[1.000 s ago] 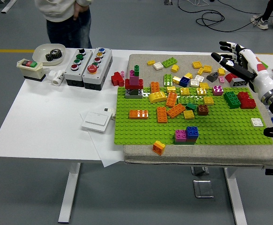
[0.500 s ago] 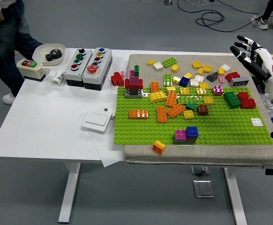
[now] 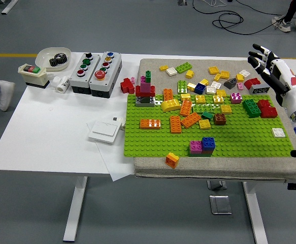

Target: Pick up the brick,pile it on top of brick,press brick,pick up the brick,pile it on top of brick,press brick

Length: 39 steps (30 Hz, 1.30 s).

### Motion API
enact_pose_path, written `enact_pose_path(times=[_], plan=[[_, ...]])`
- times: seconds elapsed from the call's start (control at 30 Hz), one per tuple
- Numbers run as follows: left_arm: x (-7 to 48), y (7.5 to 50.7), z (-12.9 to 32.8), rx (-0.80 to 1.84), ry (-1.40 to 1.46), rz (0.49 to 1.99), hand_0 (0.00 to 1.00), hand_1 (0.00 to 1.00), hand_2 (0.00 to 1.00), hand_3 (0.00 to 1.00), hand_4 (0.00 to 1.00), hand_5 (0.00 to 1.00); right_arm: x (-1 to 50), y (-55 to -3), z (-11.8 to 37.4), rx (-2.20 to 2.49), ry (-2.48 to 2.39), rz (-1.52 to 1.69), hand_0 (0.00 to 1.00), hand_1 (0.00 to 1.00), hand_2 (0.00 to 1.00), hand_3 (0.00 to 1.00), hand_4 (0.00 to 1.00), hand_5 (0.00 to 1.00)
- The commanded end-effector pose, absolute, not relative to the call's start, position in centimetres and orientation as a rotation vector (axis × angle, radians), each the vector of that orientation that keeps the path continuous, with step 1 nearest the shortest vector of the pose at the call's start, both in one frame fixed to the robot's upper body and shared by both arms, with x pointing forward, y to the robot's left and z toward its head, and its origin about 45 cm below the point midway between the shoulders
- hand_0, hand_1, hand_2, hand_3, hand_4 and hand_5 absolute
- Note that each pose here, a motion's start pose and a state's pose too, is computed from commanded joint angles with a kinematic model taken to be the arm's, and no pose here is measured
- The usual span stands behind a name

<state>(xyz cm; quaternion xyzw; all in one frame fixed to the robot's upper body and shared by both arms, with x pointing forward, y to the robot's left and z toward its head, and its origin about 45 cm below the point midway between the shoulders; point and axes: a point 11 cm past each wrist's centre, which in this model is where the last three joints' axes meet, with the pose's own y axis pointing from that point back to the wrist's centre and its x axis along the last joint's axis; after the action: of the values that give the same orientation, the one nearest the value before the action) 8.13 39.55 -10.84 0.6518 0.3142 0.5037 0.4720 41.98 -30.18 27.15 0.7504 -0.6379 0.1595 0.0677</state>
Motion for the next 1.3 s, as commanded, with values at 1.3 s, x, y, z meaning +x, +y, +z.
enact_pose_path(times=[1.3], plan=[[7.7, 38.5, -11.2, 1.588, 0.771, 1.200, 0.698, 0.720, 0.744, 0.608, 0.713, 0.683, 40.6, -31.6, 25.0, 2.206, -1.950, 0.476, 0.780, 0.762, 0.830, 0.863, 0.998, 0.543]])
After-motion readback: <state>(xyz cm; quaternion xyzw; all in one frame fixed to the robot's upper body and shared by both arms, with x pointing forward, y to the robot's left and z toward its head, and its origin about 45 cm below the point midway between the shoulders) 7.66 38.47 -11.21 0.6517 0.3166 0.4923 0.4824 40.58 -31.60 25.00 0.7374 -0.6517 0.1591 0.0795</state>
